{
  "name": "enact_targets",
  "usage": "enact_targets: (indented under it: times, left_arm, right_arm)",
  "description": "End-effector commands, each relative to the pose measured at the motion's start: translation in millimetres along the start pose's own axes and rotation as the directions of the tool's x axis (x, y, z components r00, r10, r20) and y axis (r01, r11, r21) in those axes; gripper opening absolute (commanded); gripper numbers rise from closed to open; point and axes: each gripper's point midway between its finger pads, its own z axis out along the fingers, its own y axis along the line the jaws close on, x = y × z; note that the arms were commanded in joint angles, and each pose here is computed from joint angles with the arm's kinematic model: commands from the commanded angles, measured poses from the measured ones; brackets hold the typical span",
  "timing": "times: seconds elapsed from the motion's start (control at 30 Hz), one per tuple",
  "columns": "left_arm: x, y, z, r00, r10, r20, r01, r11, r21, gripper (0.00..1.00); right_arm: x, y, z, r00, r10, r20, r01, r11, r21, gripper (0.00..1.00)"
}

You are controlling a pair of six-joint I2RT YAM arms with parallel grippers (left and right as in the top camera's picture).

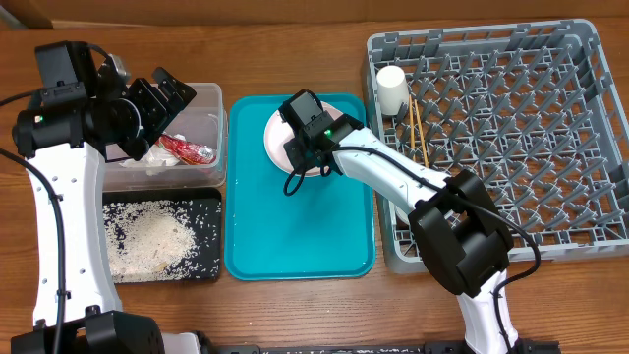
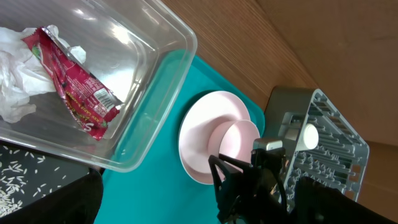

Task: Sort waste into correct bins and load items into the dishwasher
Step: 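Lift the pink bowl and carry it right into the rack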

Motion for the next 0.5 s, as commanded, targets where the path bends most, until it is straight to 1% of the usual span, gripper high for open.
enact_targets:
  times: [0.0,0.1,0.13,0.23,0.27,0.33,0.4,0.47]
  left_arm:
    - [-3.5,-4.2,-2.7,1.0,0.006,0.009,-0.007,1.0,0.012,1.0]
    - [-3.5,-4.3,-2.7,1.0,0.006,0.008,-0.007,1.0,0.013,1.0]
    - [-3.5,-4.2,-2.7,1.0,0.006,0.009,-0.007,1.0,0.012,1.0]
    - [-3.5,-4.3,-2.7,1.0,0.006,0.008,-0.007,1.0,0.013,1.0]
    - [-3.5,-4.2,-2.7,1.0,0.006,0.009,-0.007,1.0,0.012,1.0]
    - [-3.5,-4.3,-2.7,1.0,0.006,0.008,-0.007,1.0,0.013,1.0]
    - [-3.5,-4.3,-2.7,1.0,0.006,0.008,-0.007,1.0,0.013,1.0]
    - [-3.5,-4.3,-2.7,1.0,0.006,0.008,-0.007,1.0,0.013,1.0]
  right_arm:
    - [3.3,-2.0,3.6,1.0,0.001,-0.011,-0.001,1.0,-0.001,0.17]
    - [1.8,-1.5,3.2,1.0,0.001,-0.006,-0.001,1.0,-0.003,0.09]
    - [-1.2,0.1,0.9,1.0,0.002,0.0,-0.002,1.0,-0.011,0.04]
    - [-22.0,10.6,-19.5,0.999,0.005,0.051,-0.002,0.998,-0.065,0.04]
    - [-41.5,19.7,-43.3,0.994,0.011,0.108,0.002,0.994,-0.114,0.04]
    - [-63.4,31.4,-81.7,0.984,0.018,0.177,0.014,0.983,-0.181,0.04]
    - [-79.9,37.9,-127.8,0.969,0.028,0.246,0.031,0.973,-0.231,0.04]
    - [-86.1,36.6,-166.2,0.956,0.04,0.292,0.039,0.964,-0.262,0.04]
